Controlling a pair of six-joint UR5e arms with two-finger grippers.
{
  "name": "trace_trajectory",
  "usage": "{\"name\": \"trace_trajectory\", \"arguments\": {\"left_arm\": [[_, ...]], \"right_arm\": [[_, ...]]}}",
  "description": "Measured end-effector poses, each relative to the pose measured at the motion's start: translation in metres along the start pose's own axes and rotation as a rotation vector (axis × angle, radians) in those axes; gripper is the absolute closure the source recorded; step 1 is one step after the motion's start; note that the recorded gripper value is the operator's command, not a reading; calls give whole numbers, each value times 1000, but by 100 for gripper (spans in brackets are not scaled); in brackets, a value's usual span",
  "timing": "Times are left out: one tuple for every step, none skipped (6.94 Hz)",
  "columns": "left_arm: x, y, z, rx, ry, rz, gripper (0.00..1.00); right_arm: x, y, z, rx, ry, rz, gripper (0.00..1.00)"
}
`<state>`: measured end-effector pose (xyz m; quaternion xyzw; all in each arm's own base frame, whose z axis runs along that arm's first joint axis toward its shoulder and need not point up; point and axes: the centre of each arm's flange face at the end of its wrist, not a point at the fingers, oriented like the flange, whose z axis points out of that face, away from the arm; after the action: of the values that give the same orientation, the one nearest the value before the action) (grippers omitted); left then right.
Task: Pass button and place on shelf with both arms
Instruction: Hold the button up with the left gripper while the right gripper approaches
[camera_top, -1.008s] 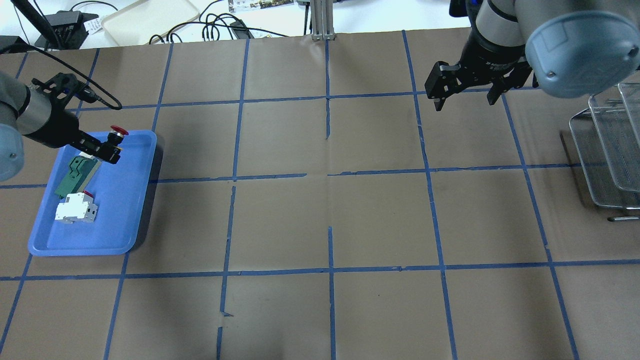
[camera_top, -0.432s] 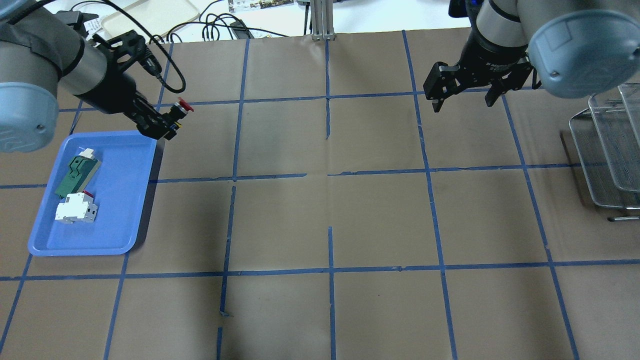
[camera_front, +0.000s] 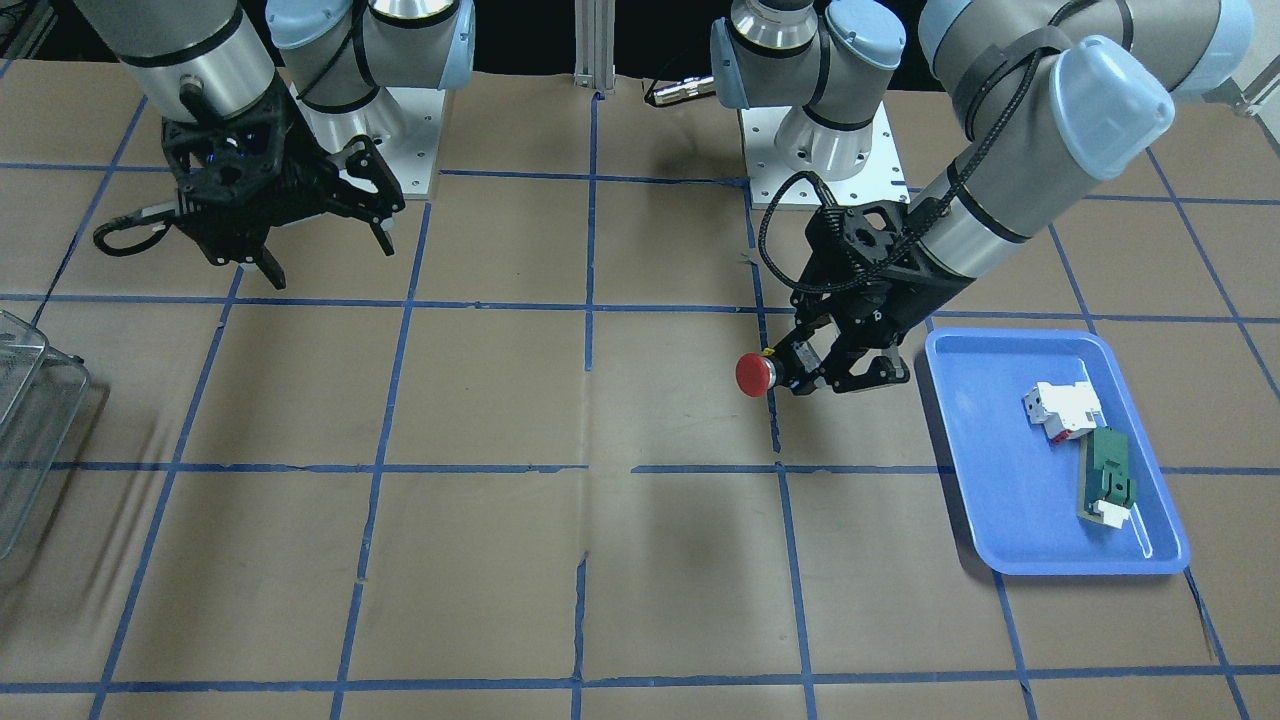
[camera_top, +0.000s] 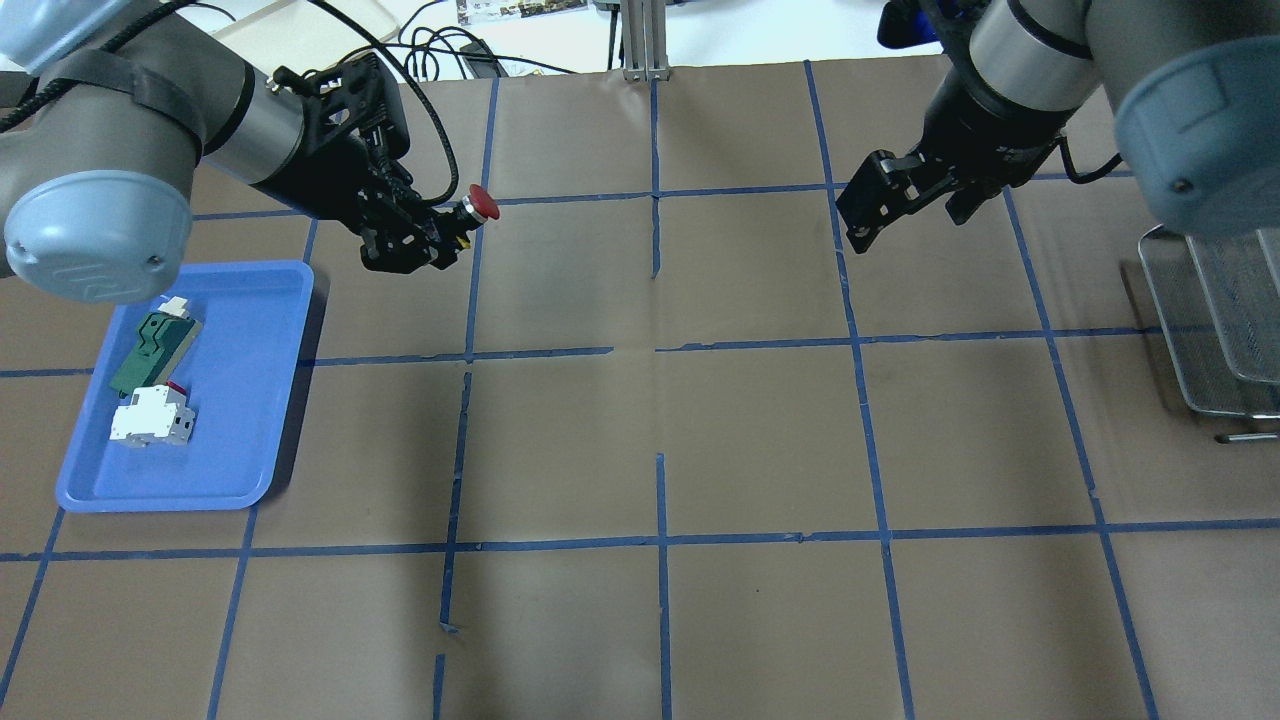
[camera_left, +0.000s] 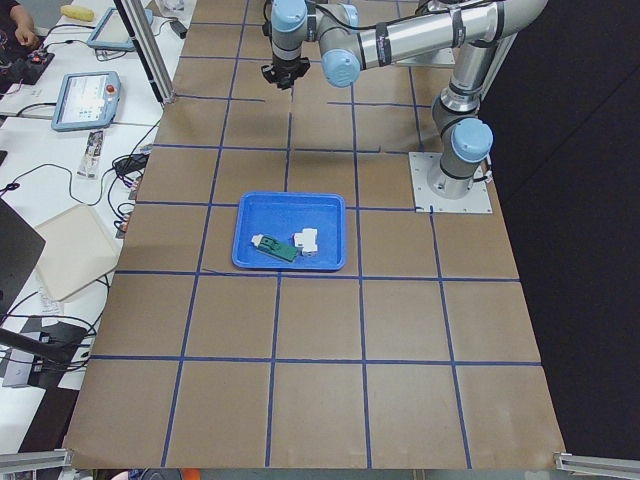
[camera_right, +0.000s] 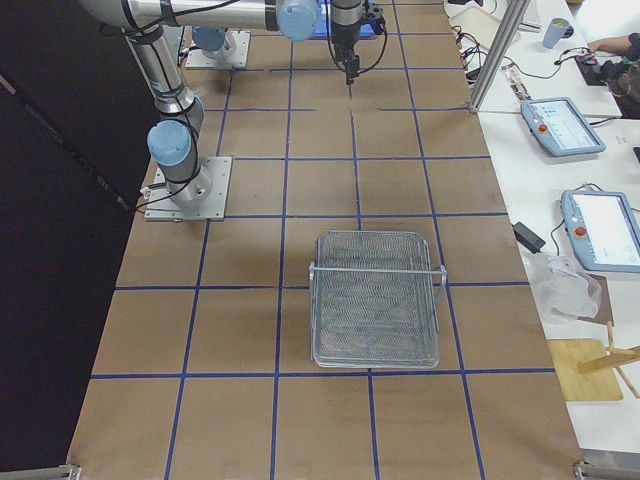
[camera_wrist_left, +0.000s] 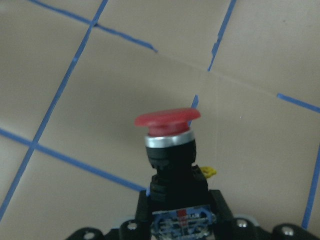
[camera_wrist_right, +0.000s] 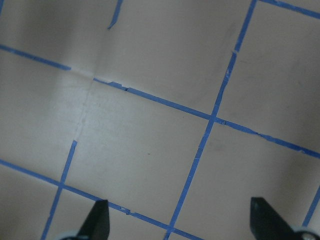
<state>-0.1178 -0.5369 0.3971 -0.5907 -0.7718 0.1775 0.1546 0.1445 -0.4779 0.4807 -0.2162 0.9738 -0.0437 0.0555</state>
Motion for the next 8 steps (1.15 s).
{"name": "trace_trajectory", "arguments": {"left_arm": [[0, -5, 9, 50, 24, 26, 100], [2, -12, 17, 87, 45, 50, 100], [8, -22, 24, 110, 65, 79, 100], [17, -33, 29, 119, 77, 112, 100], [25, -43, 32, 122, 81, 137, 100], [34, -53, 33, 123, 84, 156, 100], [42, -63, 37, 125, 93, 185, 100], [48, -70, 42, 134, 101, 247, 100]], "right_arm": [[-4, 9, 7, 3, -4, -188, 0], [-5, 14, 17, 17, -2, -377, 0], [-11, 19, 17, 61, -15, -516, 0], [-24, 25, 15, 130, -65, -631, 0], [-35, 27, 20, 199, -133, -720, 0], [-46, 26, 22, 277, -211, -769, 0], [-58, 20, 22, 362, -278, -804, 0], [-64, 8, 20, 435, -287, -842, 0]]}}
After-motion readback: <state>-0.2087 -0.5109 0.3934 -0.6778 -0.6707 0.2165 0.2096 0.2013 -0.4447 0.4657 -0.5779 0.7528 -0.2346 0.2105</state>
